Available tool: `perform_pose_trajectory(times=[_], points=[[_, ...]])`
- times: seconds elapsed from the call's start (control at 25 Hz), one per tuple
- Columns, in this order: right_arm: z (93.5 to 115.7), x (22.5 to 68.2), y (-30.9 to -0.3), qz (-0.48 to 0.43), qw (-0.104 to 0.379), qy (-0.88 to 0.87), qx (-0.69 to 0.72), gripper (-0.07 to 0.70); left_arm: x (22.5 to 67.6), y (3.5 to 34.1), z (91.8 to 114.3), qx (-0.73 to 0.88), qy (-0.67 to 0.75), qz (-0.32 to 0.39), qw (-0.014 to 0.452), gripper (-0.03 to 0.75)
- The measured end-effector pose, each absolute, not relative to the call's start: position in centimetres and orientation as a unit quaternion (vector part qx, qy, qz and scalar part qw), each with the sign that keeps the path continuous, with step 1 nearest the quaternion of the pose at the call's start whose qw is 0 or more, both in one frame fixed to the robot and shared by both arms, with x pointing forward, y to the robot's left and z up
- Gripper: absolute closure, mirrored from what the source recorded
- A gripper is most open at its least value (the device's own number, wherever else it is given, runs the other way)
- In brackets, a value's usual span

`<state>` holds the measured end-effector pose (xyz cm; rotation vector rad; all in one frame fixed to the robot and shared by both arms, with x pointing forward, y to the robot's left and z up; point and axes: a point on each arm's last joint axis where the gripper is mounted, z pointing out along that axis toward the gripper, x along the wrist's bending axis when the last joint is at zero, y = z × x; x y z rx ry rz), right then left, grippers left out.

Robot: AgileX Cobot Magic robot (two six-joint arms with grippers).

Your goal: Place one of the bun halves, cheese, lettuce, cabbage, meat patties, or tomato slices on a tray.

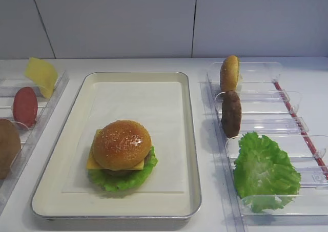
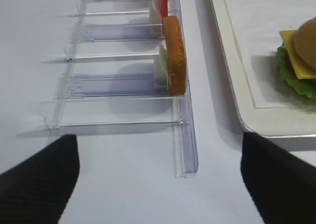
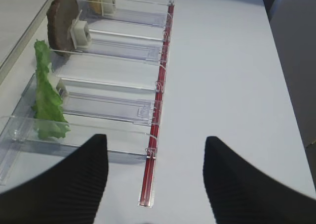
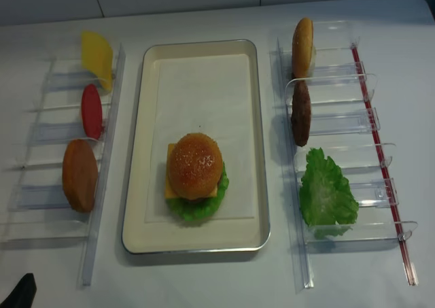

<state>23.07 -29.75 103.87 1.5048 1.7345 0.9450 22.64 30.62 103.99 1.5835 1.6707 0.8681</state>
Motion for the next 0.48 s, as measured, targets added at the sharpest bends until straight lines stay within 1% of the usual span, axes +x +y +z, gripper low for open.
perform_pose_trajectory(times=[0.48], points=[[103.88,23.08,-29.75,0.361,0.324,0.661,0.573,0.188,22.64,30.63,103.99,0.609,0.638,0.332,0.335,0.082]])
